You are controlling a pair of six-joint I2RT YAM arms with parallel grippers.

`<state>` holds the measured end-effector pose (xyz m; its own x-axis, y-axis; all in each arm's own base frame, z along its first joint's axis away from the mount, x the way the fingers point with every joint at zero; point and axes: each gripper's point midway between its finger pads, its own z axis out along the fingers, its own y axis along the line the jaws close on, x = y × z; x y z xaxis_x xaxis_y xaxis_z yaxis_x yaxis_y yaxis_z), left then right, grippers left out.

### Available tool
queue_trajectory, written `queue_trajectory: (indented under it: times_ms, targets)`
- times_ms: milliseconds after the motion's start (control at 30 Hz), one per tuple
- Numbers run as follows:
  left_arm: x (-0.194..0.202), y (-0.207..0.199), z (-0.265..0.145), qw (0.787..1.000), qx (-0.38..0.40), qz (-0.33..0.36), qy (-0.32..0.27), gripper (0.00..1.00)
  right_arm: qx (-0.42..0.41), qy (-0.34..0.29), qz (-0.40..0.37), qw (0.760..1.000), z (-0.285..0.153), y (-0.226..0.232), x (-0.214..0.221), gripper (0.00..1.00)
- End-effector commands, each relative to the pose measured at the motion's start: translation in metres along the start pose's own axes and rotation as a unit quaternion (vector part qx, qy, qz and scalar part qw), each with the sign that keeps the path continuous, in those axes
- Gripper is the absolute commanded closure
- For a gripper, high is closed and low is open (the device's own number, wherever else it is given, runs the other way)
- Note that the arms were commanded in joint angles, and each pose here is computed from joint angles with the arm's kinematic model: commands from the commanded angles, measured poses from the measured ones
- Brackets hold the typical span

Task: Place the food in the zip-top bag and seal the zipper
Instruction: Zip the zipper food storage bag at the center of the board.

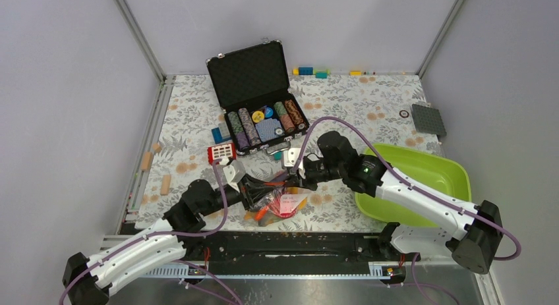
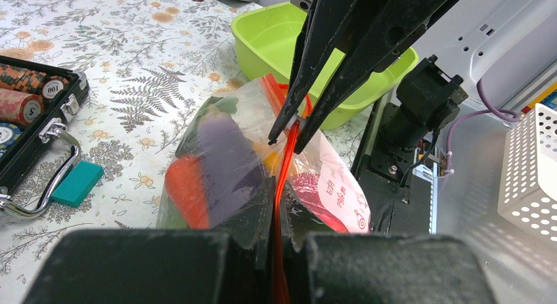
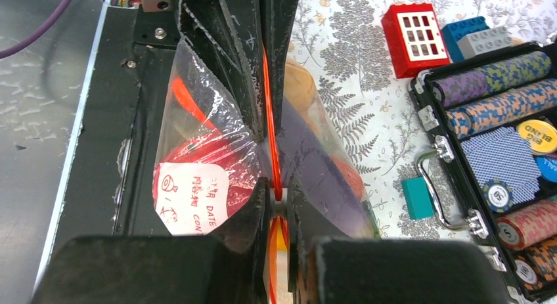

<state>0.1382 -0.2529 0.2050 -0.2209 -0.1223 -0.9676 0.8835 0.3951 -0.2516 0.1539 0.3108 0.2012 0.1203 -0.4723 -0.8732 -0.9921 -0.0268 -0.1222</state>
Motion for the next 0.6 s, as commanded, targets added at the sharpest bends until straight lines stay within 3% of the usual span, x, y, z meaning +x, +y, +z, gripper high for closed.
queue_trajectory:
  times_ms: [0, 567]
  targets:
    - [0.010, 0.042, -0.013, 0.994, -0.105, 0.007, -0.002, 1.00, 0.047, 0.206, 0.105, 0.972, -0.059, -0.006, 0.104, 0.91]
    - [0.011, 0.041, -0.018, 0.994, -0.104, 0.013, -0.014, 1.00, 0.070, 0.347, 0.149, 0.923, -0.094, -0.014, 0.158, 0.94]
